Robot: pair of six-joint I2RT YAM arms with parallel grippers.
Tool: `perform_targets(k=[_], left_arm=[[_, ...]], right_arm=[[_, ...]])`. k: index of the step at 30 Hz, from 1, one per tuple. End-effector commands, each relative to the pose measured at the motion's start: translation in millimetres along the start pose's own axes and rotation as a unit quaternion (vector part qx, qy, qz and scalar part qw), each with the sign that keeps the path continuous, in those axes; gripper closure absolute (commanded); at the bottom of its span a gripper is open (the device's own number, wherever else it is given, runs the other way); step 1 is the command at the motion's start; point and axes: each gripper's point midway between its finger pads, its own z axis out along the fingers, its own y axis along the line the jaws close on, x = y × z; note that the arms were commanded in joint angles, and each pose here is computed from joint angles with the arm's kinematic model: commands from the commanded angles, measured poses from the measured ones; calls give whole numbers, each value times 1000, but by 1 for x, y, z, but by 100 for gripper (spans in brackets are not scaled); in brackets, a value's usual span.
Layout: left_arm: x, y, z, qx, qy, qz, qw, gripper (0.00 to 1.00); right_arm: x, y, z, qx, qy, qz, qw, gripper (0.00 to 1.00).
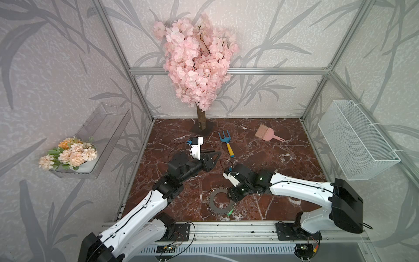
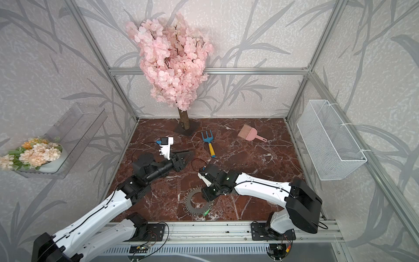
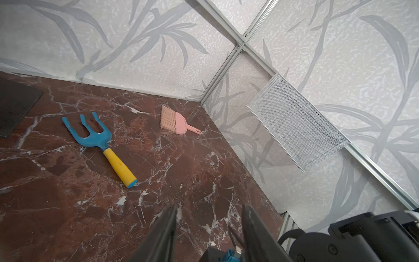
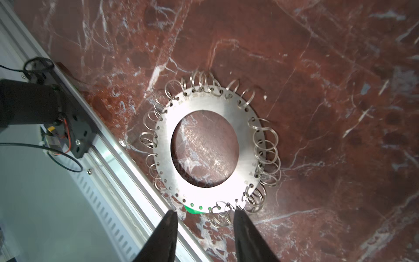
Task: Attach keys to a key ring
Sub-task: Pick up the keyring from the center of the board.
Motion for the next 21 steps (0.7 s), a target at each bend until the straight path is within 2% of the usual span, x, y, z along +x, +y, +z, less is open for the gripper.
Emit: perform_targets(k=[1, 8, 14, 16, 19, 21], left_arm=[[-19, -5, -6, -3, -36, 13, 999, 51], [-25, -10, -6, 2, -41, 18, 999, 51], [-31, -13, -10, 4, -50, 22, 999, 50], [-31, -14, -10, 4, -51, 21, 998, 50], [-31, -14, -11, 5, -50, 21, 999, 50], [-31, -14, -11, 4, -50, 21, 999, 50]], right_arm=[[19, -4, 13, 32, 33, -21, 999, 55], [34, -9, 26, 109, 71, -80, 988, 52], [33, -12, 28, 147, 74, -109, 980, 42], [35, -14, 30, 157, 83, -117, 977, 45], [38, -15, 33, 162, 97, -126, 974, 56], [40, -15, 35, 164, 103, -129, 972, 58]])
